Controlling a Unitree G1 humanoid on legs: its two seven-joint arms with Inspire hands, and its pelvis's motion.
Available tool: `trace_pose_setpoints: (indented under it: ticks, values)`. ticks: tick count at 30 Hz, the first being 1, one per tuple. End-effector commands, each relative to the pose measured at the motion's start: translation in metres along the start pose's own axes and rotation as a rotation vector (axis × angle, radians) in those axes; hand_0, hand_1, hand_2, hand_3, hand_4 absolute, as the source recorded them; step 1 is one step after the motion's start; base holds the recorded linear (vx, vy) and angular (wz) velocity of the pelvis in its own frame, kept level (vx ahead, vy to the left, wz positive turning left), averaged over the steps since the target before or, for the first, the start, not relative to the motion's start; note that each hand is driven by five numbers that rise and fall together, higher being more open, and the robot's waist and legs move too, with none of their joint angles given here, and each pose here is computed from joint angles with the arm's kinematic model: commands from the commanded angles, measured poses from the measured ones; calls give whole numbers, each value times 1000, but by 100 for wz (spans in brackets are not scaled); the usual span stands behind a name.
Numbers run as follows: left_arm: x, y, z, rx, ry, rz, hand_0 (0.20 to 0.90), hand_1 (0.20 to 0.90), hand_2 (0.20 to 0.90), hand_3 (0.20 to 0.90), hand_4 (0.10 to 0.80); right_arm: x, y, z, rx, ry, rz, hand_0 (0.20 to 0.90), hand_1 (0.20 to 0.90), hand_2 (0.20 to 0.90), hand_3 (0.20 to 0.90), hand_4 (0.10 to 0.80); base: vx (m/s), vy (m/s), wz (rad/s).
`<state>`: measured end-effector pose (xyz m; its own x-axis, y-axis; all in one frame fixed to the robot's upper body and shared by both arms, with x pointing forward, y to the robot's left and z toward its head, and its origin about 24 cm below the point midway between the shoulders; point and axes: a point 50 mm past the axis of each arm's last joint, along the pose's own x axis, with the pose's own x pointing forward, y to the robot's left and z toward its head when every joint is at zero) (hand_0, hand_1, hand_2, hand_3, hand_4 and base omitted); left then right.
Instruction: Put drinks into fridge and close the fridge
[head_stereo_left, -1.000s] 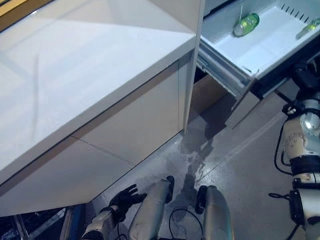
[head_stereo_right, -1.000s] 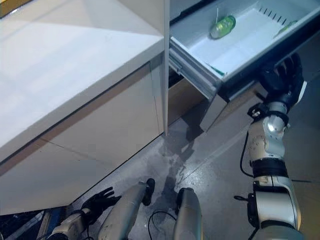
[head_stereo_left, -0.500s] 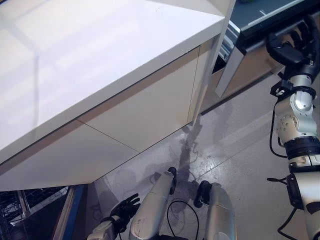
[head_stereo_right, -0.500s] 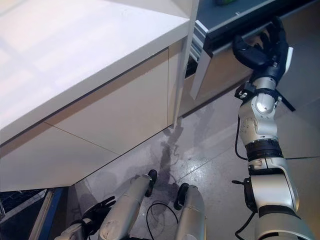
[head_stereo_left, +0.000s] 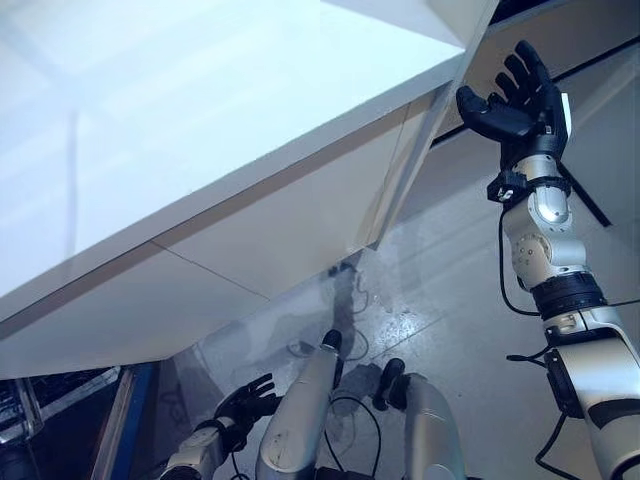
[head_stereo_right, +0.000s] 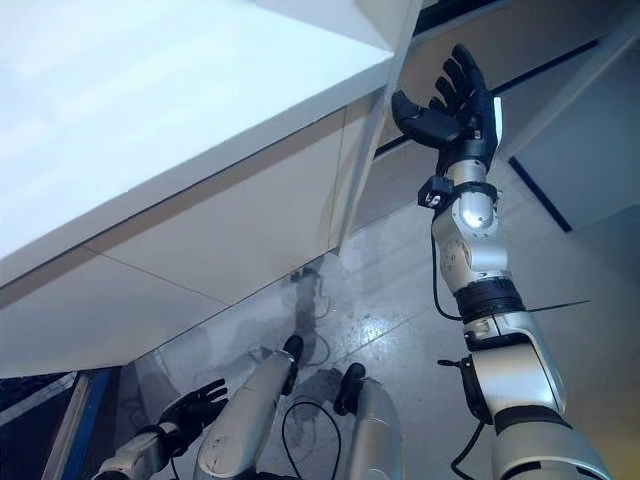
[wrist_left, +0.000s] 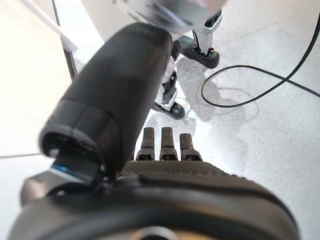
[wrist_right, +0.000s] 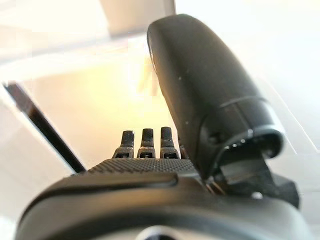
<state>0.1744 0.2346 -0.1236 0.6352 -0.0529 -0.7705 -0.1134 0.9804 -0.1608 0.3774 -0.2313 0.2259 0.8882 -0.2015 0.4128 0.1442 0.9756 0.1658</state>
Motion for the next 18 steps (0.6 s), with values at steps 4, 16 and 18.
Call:
trace_pose_setpoints:
  ticks: [4, 16, 18]
  values:
    - [-6, 1, -19, 11, 21, -6, 900, 900, 900, 900, 800, -29, -16, 7, -11, -124, -47, 900, 900, 900, 900, 800, 42, -55, -24]
    - [-10, 0, -30, 0, 27, 29, 900, 900, 900, 900, 800, -258, -69, -188, 12, 866, 22, 900, 900, 900, 900, 800, -4, -93, -10]
    - [-10, 0, -33, 7, 27, 37, 900, 900, 900, 900, 800, -280, -75, -199, -14, 953, 10, 900, 900, 900, 900, 800, -36, -31, -3]
